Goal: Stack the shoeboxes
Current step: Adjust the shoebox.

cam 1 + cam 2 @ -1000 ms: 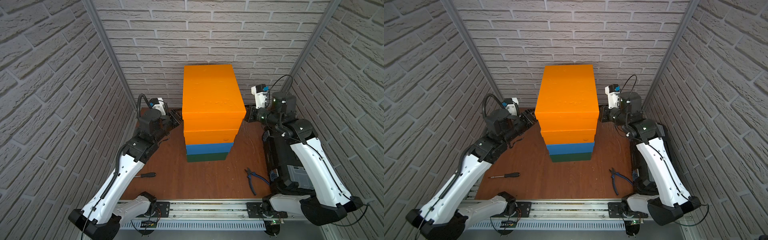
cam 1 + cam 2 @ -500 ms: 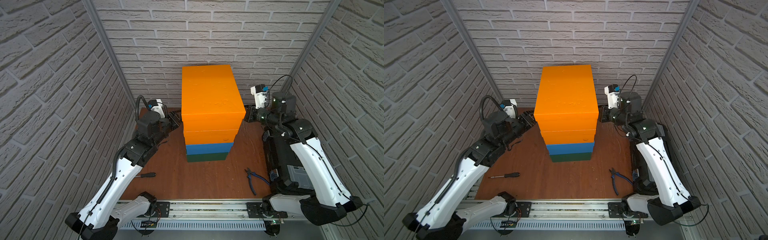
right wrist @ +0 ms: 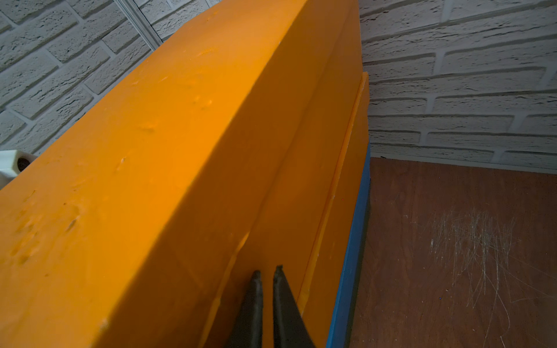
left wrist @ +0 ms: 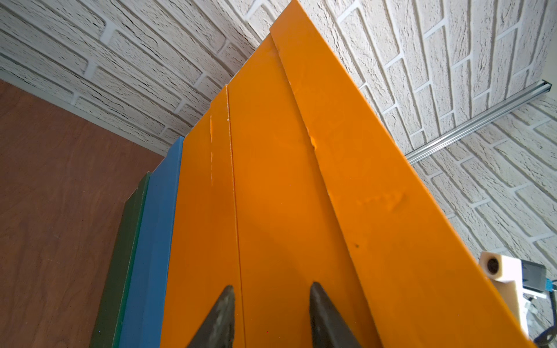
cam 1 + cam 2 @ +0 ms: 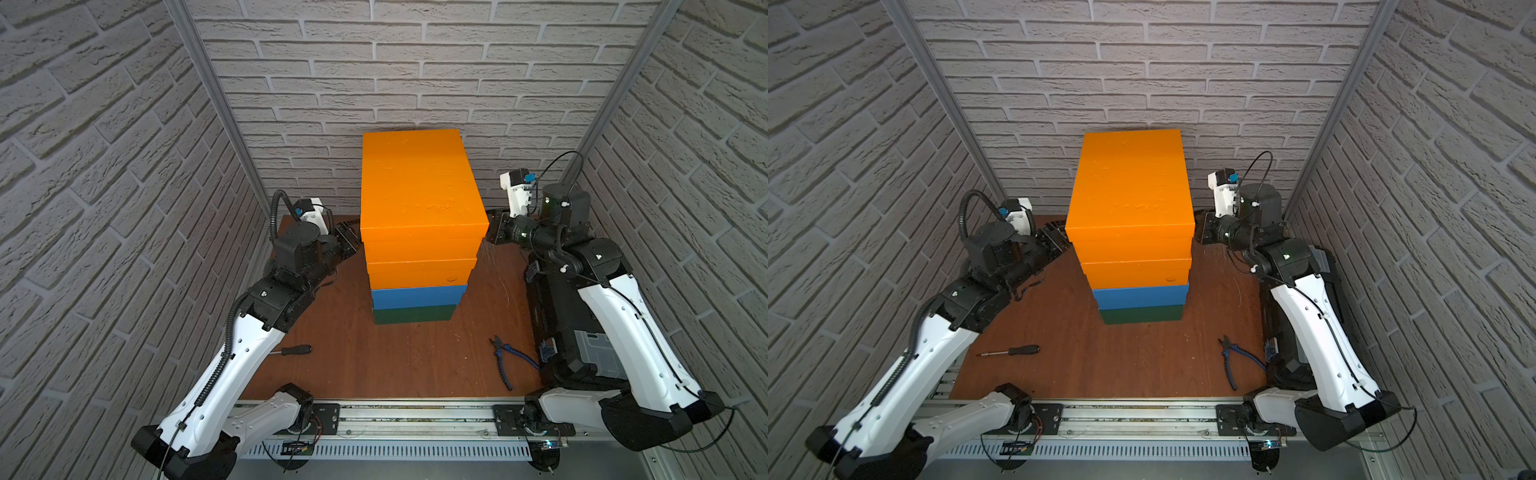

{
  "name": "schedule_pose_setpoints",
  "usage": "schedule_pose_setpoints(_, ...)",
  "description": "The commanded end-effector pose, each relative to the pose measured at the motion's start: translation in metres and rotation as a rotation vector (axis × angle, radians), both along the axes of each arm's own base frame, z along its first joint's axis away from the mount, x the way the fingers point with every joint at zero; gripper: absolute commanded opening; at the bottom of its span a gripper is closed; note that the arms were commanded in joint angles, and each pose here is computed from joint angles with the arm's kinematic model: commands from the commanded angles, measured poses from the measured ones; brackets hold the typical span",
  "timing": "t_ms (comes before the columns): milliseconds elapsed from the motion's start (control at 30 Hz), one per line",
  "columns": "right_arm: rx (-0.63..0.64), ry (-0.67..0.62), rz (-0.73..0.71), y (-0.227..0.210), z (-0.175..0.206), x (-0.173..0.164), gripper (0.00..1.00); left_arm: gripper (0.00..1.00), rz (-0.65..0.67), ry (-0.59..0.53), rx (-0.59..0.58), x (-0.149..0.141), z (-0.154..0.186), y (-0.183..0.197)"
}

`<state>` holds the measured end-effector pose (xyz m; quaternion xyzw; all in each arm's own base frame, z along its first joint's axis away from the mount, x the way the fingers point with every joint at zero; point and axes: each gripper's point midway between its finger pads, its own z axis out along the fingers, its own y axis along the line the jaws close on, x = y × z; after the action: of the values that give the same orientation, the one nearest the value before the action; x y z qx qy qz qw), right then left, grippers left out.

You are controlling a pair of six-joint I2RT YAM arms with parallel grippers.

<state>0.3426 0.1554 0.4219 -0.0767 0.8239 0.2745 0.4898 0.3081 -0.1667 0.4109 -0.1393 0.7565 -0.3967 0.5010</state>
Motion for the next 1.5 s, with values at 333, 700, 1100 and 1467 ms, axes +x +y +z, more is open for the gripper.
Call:
schedule_pose_setpoints(333, -0.044, -0.041, -0.079, -0.027, 0.009, -0.002, 0.15, 0.42, -0.064, -0.056, -0.016, -0.004, 0.014, -0.007)
schedule_pose_setpoints(700, -0.014, 0.011, -0.148, -0.047, -0.005, 0.001, 0.17, 0.43, -0.01, -0.101, 0.02, -0.02, 0.023, 0.019)
schedule_pose_setpoints(1100, 0.063, 0.069, -0.045, -0.017, -0.013, 0.004, 0.17, 0.43, 0.011, -0.073, 0.0, -0.014, 0.015, 0.03)
schedule_pose_setpoints(1467, 0.065, 0.072, -0.012, -0.007, -0.014, 0.002, 0.17, 0.43, -0.009, -0.052, -0.024, -0.005, 0.01, 0.024)
